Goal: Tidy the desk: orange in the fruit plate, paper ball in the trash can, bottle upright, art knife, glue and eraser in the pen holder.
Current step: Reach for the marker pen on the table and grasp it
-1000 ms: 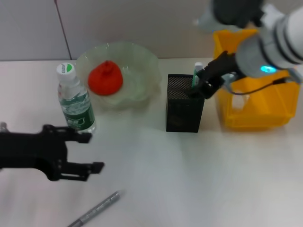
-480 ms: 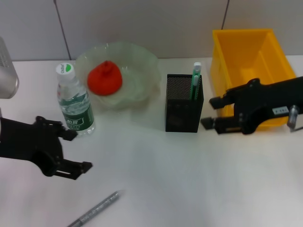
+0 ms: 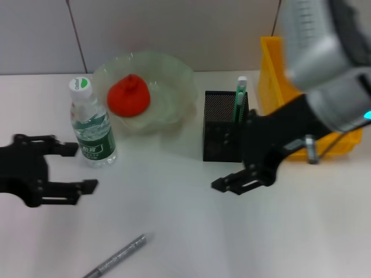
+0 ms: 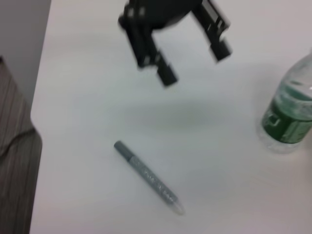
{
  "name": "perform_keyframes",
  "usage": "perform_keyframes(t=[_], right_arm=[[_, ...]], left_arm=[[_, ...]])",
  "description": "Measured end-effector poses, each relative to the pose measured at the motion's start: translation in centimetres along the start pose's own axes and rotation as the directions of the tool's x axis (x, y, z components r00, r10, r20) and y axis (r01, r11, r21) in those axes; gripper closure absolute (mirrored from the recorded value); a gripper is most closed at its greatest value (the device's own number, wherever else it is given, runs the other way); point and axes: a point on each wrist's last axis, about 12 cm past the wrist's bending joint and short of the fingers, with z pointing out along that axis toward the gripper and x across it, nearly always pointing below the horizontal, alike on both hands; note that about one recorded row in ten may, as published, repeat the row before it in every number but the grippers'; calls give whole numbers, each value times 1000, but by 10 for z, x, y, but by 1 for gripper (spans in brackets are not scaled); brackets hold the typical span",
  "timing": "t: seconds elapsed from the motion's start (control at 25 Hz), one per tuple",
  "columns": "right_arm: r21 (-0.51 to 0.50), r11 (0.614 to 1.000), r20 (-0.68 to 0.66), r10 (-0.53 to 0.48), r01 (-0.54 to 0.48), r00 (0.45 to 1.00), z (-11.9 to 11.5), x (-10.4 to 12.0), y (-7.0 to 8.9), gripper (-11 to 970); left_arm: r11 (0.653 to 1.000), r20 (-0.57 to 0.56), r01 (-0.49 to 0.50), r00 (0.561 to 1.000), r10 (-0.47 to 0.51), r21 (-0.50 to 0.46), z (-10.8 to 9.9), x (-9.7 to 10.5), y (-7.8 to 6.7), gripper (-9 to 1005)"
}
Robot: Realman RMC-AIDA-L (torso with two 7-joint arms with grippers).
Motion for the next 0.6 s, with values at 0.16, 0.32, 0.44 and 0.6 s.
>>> perform_keyframes(t=[0.16, 0.32, 0.44, 0.6], right_arm=[[-27, 1000, -29, -16, 15, 999, 14, -14, -9, 434], [-7, 1000, -10, 4, -4, 1000, 14, -12, -12, 433], [5, 999, 4, 45, -45, 999, 12, 0, -10, 433], [36, 987, 30, 156, -157, 987, 6, 22, -10, 433]], left_arm=[[999, 121, 41, 992, -40, -10, -18, 24, 5, 184], [999, 126, 38, 991, -39, 14, -23, 28, 1, 184], [999, 119, 34, 992, -36, 17, -25, 25, -1, 183], [998, 38, 54, 998, -54, 13, -21, 9, -4, 183]])
